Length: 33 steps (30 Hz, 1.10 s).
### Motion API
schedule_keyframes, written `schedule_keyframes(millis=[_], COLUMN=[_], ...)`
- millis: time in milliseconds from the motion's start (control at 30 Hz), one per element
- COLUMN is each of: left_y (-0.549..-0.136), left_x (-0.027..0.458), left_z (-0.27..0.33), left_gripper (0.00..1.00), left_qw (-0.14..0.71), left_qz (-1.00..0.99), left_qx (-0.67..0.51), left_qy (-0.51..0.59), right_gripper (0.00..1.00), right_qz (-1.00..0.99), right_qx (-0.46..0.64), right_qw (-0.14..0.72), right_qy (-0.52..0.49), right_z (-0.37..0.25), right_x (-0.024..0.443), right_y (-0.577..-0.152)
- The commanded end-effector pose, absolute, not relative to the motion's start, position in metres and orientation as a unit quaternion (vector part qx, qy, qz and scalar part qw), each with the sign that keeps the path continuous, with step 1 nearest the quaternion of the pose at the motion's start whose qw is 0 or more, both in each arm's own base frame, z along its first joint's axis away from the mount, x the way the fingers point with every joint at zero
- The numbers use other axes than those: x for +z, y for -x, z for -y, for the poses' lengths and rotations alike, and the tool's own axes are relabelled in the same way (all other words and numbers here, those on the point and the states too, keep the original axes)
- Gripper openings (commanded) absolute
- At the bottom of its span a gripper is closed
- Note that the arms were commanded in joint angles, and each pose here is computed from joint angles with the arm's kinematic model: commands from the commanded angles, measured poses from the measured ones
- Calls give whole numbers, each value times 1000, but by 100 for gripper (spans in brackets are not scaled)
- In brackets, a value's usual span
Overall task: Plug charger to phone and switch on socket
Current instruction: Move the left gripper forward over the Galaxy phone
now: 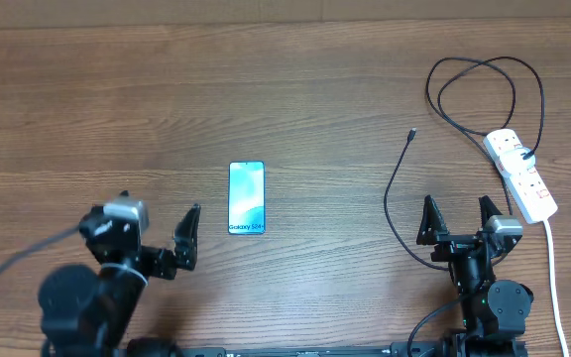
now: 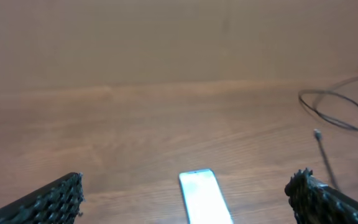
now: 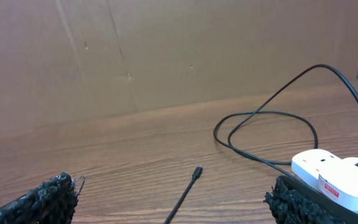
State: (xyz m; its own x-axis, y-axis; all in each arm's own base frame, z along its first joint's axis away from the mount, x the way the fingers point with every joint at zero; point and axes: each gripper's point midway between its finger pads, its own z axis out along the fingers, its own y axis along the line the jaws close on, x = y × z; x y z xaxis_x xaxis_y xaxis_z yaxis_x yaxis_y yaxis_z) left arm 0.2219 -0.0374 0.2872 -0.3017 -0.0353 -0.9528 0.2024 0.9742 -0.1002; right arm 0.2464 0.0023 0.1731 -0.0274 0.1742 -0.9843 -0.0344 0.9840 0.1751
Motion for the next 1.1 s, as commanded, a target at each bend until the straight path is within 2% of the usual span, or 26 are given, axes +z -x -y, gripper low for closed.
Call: schedule_keyframes(millis=[0,400,567,700,1067], left_y=[-230,-259,-268,-274,-292], left_x=[308,309,284,264,192], left_z=[48,57,58,82,134], left_gripper=[100,100,100,100,100], left_qw=[556,396,321,268,130], left_qz=[-817,-903,-941,-960,-986], left_qx=[-146,-164,-103,-84,-107], left_qy=[-49,0,33,-1,-5], right_gripper=[100,100,100,100,100], right_qz=[-711,-711,-711,-711,-711], right_qx=[71,71,71,71,71], right_qw=[697,697,697,697,697], right_qy=[-55,-55,-55,-55,-55], right_z=[0,0,0,0,0], right_x=[171,171,171,171,171], right_y=[-246,-246,-246,-246,-246])
